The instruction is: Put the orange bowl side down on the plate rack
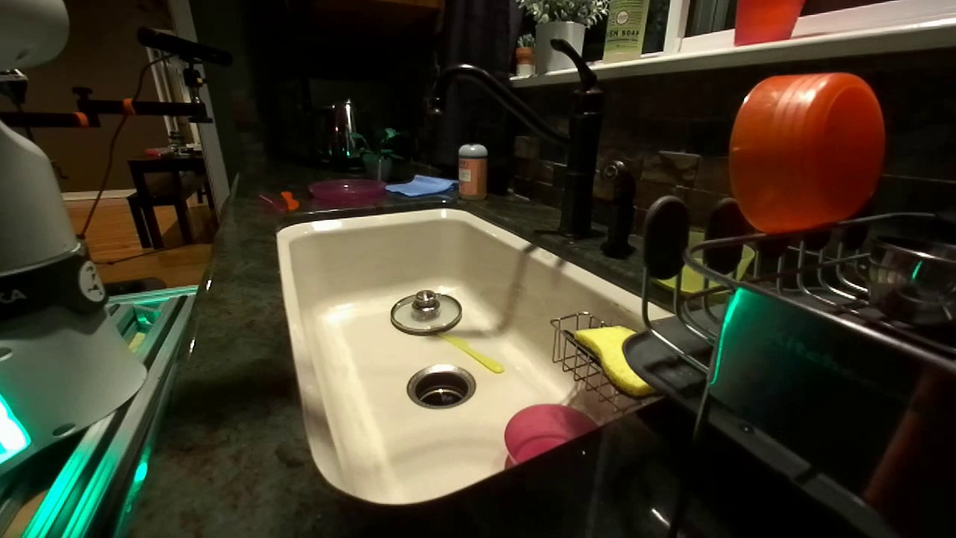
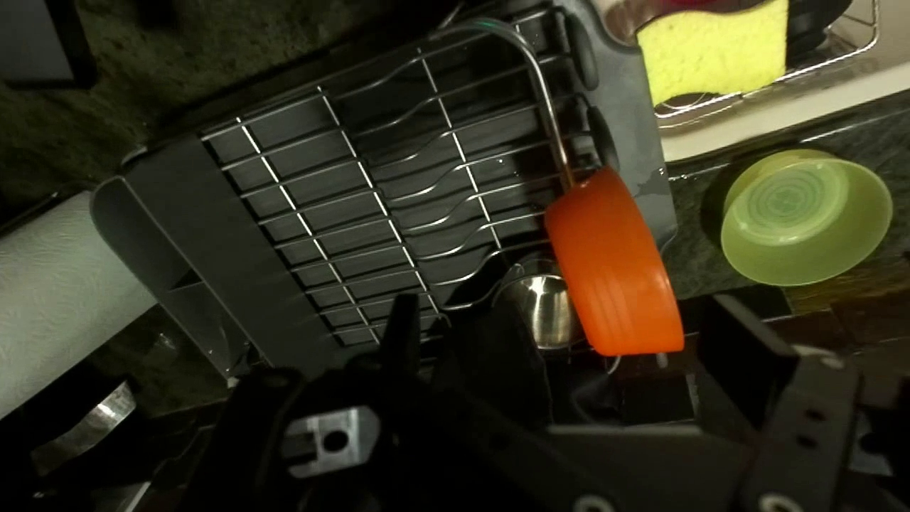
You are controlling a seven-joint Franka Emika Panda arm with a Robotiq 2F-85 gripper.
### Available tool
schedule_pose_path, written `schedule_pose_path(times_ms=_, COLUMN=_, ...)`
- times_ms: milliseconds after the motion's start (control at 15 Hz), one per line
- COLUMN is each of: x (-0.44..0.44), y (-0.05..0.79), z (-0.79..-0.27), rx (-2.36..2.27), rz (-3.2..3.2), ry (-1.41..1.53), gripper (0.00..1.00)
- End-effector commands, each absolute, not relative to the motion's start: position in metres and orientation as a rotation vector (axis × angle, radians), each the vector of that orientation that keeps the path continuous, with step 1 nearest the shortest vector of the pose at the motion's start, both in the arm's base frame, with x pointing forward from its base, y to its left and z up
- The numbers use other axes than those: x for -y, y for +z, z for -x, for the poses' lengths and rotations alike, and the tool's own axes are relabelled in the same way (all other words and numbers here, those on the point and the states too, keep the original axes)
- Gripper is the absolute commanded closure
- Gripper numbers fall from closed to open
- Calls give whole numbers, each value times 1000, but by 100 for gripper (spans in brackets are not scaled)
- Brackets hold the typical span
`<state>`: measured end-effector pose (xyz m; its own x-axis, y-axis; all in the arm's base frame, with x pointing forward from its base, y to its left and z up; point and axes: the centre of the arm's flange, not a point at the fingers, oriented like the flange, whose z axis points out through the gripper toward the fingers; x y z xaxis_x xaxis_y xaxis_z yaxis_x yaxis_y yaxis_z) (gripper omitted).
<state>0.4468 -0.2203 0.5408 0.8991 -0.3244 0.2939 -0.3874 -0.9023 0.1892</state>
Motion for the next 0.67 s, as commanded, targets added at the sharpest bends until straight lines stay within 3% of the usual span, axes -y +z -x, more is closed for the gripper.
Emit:
schedule_pose_path(times_ms=0, x=231, y=547, z=-435, rx=556, rz=-2901, ry=320, gripper=0)
schedule_pose_path(times_ms=600, x=233, y=549, z=-435, rx=552, rz=-2893, ry=328, gripper=0)
